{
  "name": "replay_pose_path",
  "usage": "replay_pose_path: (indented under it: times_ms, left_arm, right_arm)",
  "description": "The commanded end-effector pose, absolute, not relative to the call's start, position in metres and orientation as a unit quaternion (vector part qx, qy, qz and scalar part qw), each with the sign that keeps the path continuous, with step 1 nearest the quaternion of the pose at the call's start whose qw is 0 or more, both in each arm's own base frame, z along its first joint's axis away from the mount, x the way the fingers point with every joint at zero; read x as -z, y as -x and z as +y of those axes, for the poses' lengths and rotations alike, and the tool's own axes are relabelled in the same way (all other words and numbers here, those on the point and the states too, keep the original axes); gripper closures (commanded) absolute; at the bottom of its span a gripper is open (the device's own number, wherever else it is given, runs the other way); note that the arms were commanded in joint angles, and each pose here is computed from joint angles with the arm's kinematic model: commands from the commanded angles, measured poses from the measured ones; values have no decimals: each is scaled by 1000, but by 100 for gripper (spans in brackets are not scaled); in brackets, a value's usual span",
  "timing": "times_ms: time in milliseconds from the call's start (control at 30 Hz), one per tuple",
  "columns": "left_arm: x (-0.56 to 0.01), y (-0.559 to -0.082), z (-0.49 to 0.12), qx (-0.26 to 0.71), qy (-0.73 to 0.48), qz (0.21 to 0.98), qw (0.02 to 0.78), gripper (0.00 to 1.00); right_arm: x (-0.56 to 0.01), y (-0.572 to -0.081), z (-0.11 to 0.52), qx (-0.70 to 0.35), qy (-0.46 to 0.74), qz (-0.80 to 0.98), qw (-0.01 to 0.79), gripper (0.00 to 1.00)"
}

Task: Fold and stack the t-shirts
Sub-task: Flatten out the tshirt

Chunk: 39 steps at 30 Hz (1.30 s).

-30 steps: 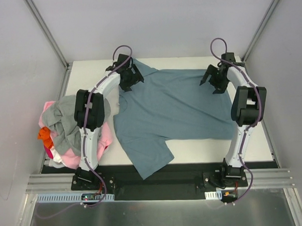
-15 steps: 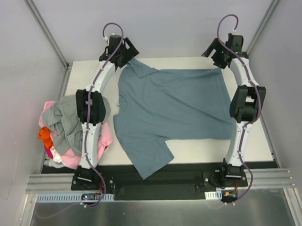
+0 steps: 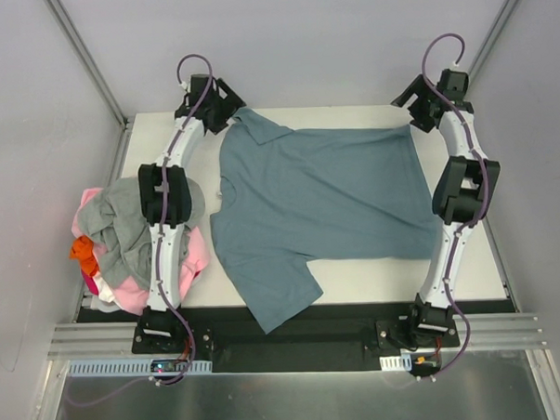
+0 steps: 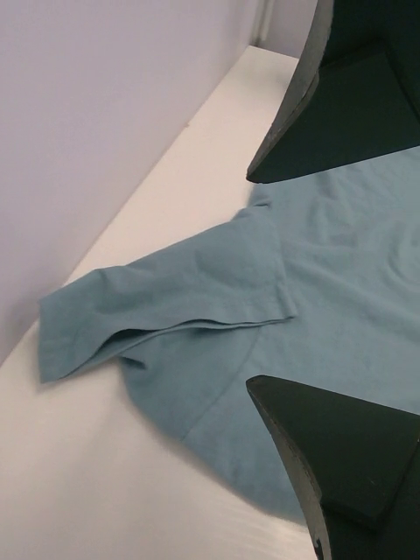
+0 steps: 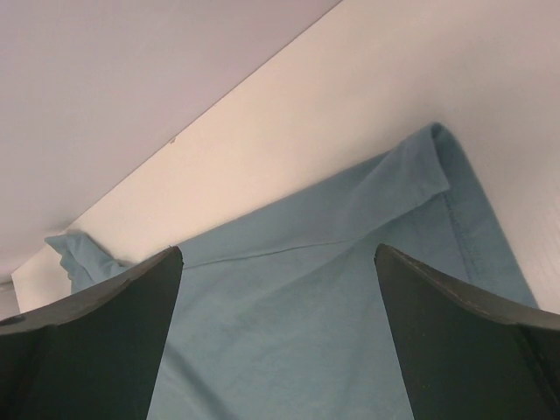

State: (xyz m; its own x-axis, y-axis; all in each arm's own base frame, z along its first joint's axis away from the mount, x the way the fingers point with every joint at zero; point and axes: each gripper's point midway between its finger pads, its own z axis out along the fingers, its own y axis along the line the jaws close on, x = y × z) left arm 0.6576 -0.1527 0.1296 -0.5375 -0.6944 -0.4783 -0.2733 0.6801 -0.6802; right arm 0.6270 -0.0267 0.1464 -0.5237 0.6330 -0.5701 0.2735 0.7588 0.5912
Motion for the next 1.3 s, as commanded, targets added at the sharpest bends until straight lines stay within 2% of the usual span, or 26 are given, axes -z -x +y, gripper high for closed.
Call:
replay_pose_path:
  times_ms: [0, 67, 200, 233, 333, 467, 567, 933, 1067, 1100, 1133, 1233, 1267]
  left_arm:
    - [-227, -627, -164, 305, 219, 819, 434, 8]
    - [-238, -591, -164, 290, 200, 831, 431, 8]
    - [-233, -513, -174, 238, 153, 862, 420, 9]
    - [-219, -482, -185, 232, 138, 877, 398, 9]
    - [-172, -428, -192, 215, 134, 908, 334, 12]
    - [-131, -374, -199, 205, 153, 928, 270, 14]
    - [-99, -358, -194, 175, 154, 942, 241, 14]
    - [-35, -359, -202, 146, 160, 963, 161, 15]
    - [-16, -359, -196, 122, 174, 966, 150, 14]
    - [-10, -361, -197, 119, 174, 967, 144, 14]
    - [-6, -362, -198, 117, 172, 968, 142, 14]
    - [-1, -372, -200, 114, 169, 969, 143, 14]
    - [-1, -375, -198, 114, 171, 968, 142, 14]
  right_arm:
    - [-188, -600, -14, -212, -239, 853, 414, 4]
    - [-183, -569, -12, -174, -221, 875, 393, 4]
    - [-152, -464, -5, -112, -234, 914, 311, 4]
    - [-141, -446, 1, -106, -234, 924, 284, 4]
    - [-119, -394, 19, -99, -218, 944, 226, 4]
    - [-91, -339, 23, -55, -198, 964, 167, 4]
    - [-68, -323, 19, -41, -204, 965, 158, 4]
    - [-25, -337, 12, -10, -223, 968, 112, 4]
    - [-12, -342, 13, -11, -226, 968, 105, 1]
    - [-11, -344, 14, -12, -225, 969, 105, 5]
    - [-12, -349, 14, -14, -223, 969, 109, 5]
    - [-15, -360, 13, -14, -221, 968, 116, 0]
    - [-16, -361, 13, -14, -219, 969, 114, 3]
